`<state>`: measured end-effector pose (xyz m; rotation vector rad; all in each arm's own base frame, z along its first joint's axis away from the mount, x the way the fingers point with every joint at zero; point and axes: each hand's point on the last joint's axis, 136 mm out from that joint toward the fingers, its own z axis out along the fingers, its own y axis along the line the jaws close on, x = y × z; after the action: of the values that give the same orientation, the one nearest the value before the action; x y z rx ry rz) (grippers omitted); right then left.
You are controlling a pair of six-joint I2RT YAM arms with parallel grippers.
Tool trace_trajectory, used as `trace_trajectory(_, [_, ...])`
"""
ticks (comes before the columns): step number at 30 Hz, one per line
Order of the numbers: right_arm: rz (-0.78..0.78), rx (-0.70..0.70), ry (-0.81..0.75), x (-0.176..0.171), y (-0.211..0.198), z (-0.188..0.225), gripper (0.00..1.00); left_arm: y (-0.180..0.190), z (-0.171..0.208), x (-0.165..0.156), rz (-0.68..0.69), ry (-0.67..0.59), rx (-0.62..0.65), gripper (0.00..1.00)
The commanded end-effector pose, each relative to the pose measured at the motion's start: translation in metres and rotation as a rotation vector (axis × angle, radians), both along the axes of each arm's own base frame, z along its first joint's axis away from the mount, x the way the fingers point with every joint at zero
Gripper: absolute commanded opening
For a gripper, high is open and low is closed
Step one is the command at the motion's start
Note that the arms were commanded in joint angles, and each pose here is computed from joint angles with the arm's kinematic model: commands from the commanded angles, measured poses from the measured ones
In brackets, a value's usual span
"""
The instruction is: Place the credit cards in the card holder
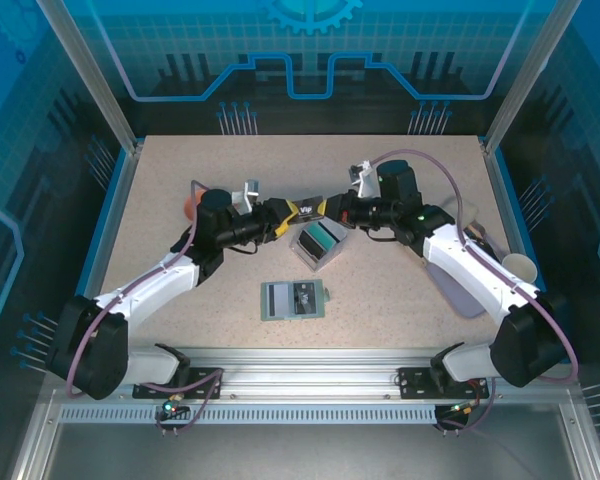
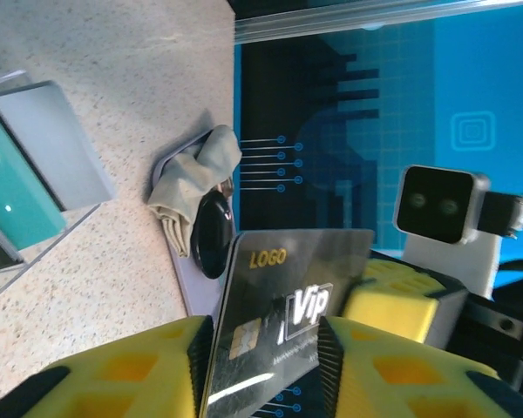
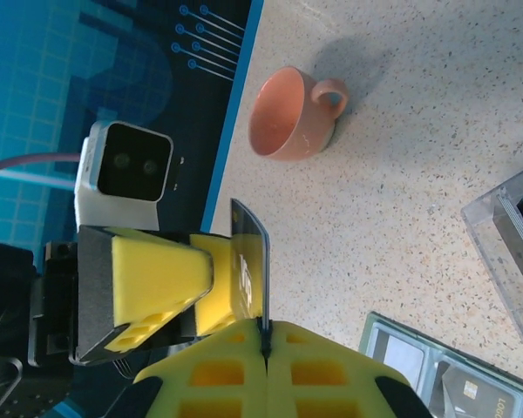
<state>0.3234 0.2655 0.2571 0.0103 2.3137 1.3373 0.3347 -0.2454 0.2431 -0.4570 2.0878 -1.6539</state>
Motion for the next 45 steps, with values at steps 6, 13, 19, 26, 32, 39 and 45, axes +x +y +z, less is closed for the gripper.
trace_trajectory(6, [0.013, 0.092, 0.038, -0.004, -0.002, 0.002, 0.03, -0.001, 0.035, -0.003, -0.021, -0.110, -0.061, 0.14])
trace_trajectory(13, [0.011, 0.082, 0.060, -0.007, -0.007, -0.006, 0.11, 0.001, 0.034, -0.003, -0.010, -0.107, -0.046, 0.00])
trace_trajectory(19, [-0.019, -0.058, 0.053, -0.011, -0.037, -0.019, 0.36, 0.007, 0.026, -0.011, -0.039, -0.096, 0.028, 0.00])
trace_trajectory(26, [0.124, -0.325, -0.127, -0.016, -0.055, -0.014, 0.61, -0.001, 0.009, -0.040, -0.293, -0.142, 0.234, 0.00])
trace_trajectory(32, [0.402, -0.252, -0.197, -0.030, -0.023, 0.000, 0.63, -0.014, 0.018, -0.050, -0.475, -0.219, 0.255, 0.00])
trace_trajectory(39, [0.591, -0.172, -0.166, -0.042, 0.003, -0.007, 0.62, -0.023, 0.026, -0.047, -0.562, -0.238, 0.237, 0.00])
trace_trajectory(45, [0.643, -0.173, -0.146, -0.045, 0.015, -0.015, 0.45, -0.025, 0.026, -0.043, -0.564, -0.240, 0.240, 0.00])
